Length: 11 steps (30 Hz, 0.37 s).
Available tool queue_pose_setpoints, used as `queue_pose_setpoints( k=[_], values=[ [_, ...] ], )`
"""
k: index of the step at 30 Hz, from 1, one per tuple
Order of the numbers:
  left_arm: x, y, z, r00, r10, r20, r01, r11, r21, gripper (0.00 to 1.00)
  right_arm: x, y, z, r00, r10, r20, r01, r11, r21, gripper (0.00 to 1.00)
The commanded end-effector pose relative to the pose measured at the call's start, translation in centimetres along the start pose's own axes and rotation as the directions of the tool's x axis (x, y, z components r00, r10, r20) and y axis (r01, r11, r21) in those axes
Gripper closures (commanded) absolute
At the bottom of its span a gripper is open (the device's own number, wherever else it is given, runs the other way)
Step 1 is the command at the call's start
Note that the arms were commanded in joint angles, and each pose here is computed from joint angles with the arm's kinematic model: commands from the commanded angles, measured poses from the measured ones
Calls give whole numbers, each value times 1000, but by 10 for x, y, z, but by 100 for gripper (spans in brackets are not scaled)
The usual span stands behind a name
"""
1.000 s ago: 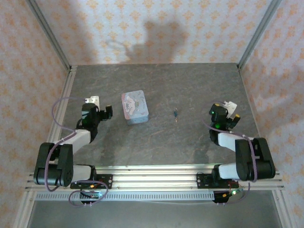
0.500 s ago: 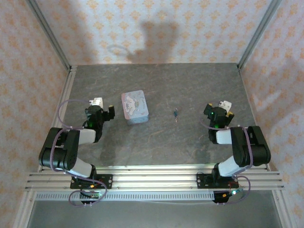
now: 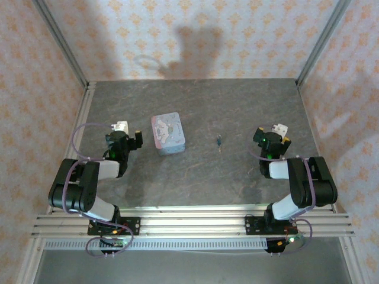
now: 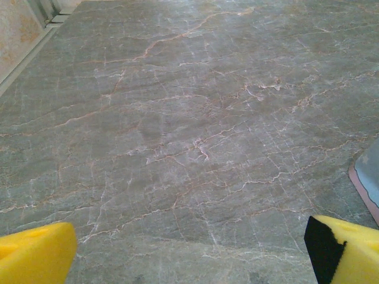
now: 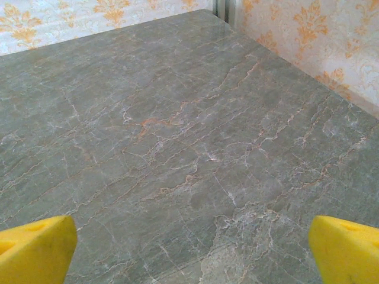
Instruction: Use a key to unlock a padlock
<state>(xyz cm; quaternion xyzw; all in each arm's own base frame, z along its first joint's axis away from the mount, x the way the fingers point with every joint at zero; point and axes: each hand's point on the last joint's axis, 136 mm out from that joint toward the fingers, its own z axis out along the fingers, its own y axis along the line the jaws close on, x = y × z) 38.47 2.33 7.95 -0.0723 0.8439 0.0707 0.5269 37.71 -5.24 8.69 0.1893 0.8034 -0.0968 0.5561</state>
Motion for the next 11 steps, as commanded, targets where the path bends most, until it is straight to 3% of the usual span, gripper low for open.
queue_pose_setpoints(
  k=[1, 11],
  values=[
    [-16, 4, 1, 999, 2, 48, -1, 1000, -28, 0, -9, 5, 1, 1000, -6, 19, 6, 1000, -11, 1],
    [-16, 4, 1, 999, 2, 48, -1, 1000, -28, 0, -8, 7, 2, 1000, -11, 16, 11, 1000, -16, 1]
  ],
)
